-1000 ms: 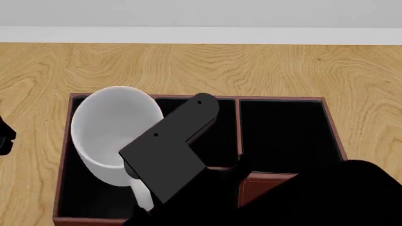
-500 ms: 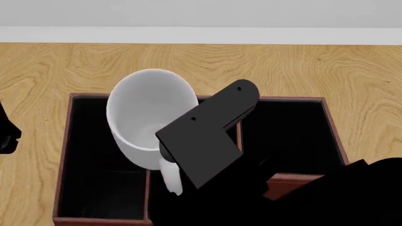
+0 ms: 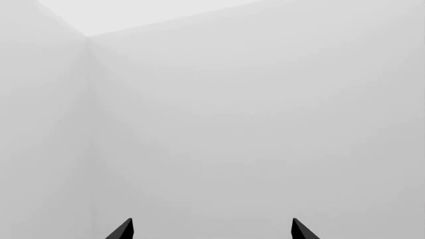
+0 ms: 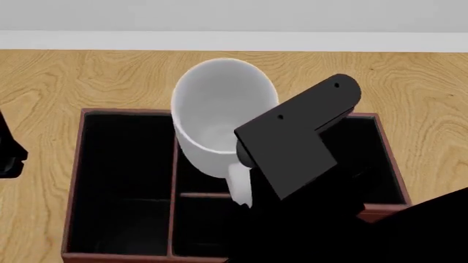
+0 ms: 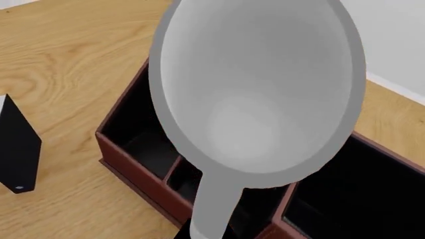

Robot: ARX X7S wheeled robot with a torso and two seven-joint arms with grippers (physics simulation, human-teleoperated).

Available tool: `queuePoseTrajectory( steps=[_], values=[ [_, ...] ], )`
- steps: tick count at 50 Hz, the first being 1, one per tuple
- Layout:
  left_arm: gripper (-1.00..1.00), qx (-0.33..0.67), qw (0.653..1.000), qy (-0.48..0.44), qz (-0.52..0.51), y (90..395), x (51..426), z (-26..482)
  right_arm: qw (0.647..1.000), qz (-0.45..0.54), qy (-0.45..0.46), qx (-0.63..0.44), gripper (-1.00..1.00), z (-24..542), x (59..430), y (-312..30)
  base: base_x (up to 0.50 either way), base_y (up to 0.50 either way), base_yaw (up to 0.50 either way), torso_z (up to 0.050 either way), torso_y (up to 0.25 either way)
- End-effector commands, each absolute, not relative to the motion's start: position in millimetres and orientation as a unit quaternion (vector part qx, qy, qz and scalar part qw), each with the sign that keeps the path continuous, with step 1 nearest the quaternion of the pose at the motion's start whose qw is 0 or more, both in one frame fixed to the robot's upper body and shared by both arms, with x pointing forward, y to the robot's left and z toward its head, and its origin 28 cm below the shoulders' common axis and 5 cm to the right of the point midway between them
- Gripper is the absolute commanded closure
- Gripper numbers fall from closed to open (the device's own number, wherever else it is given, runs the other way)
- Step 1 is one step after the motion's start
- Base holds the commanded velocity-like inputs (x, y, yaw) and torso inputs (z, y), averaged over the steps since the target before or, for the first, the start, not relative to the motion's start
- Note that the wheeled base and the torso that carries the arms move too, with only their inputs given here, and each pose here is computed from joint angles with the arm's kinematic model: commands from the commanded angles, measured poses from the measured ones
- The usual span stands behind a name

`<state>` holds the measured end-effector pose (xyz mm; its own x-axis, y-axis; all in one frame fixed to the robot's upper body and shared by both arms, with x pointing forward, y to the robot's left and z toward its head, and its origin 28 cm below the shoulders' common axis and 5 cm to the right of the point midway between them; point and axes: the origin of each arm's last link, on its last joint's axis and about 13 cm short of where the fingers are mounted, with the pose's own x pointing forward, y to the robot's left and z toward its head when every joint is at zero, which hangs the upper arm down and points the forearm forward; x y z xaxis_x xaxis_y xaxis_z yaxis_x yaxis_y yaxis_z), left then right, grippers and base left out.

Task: Pick up the white mug and place it to the right of the caddy.

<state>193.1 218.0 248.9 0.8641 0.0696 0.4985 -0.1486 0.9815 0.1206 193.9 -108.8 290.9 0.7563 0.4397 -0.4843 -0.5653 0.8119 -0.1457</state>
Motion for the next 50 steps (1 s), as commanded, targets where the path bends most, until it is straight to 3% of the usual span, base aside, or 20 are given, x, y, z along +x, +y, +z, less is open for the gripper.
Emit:
queuePoseTrajectory(
  steps=[1,50],
  values=[
    [-1.00,0.078,0.963,-0.253,0.054,217.3,195.7,248.9,0.937,0.242,0.206,-0.145,1.00,296.8,192.4,-120.2,0.00,0.00,0.00,0.000,0.000],
    [-1.00,0.075,0.964,-0.251,0.050,217.8,203.8,246.5,0.957,0.168,0.206,-0.114,1.00,308.9,191.9,-158.2,0.00,0.00,0.00,0.000,0.001]
  ],
)
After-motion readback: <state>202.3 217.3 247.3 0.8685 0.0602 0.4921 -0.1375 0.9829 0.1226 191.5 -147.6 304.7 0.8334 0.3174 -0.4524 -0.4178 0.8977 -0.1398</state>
